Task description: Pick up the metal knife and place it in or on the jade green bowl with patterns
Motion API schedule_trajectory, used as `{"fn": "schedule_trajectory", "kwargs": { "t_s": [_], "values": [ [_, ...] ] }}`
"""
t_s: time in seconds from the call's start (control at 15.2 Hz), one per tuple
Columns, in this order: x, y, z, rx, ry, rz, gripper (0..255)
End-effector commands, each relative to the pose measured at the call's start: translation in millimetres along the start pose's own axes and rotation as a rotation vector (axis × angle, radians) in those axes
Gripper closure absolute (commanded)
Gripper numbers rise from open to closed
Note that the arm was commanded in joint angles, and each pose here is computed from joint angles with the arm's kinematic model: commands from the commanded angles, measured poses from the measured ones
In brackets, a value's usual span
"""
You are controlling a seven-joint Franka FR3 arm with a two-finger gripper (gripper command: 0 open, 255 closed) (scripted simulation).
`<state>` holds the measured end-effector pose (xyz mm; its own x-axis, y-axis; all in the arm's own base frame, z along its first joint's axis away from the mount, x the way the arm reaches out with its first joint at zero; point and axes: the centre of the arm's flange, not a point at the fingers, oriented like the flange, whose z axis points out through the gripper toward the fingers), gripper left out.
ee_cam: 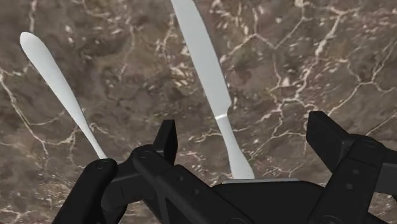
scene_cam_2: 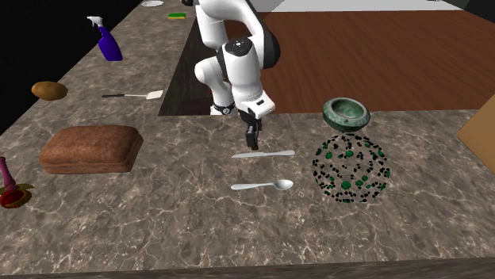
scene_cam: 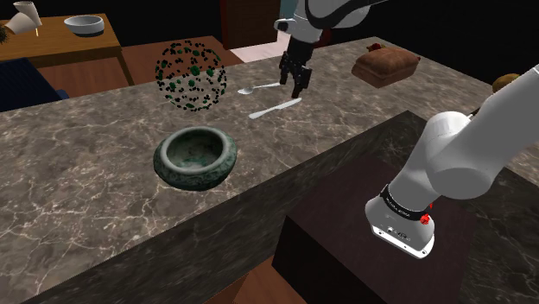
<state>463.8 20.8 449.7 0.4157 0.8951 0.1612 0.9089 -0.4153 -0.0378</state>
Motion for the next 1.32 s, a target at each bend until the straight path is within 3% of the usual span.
{"fn": "schedule_trajectory", "kwargs": {
  "t_s": [0.0,0.59,1.06,1.12,1.25],
  "values": [
    [15,10,21,0.013,0.028,-0.114,0],
    [20,11,65,0.017,0.034,-0.141,0],
    [20,11,65,0.017,0.034,-0.141,0],
    [20,11,65,0.017,0.034,-0.141,255],
    [20,11,65,0.017,0.034,-0.141,255]
  ]
}}
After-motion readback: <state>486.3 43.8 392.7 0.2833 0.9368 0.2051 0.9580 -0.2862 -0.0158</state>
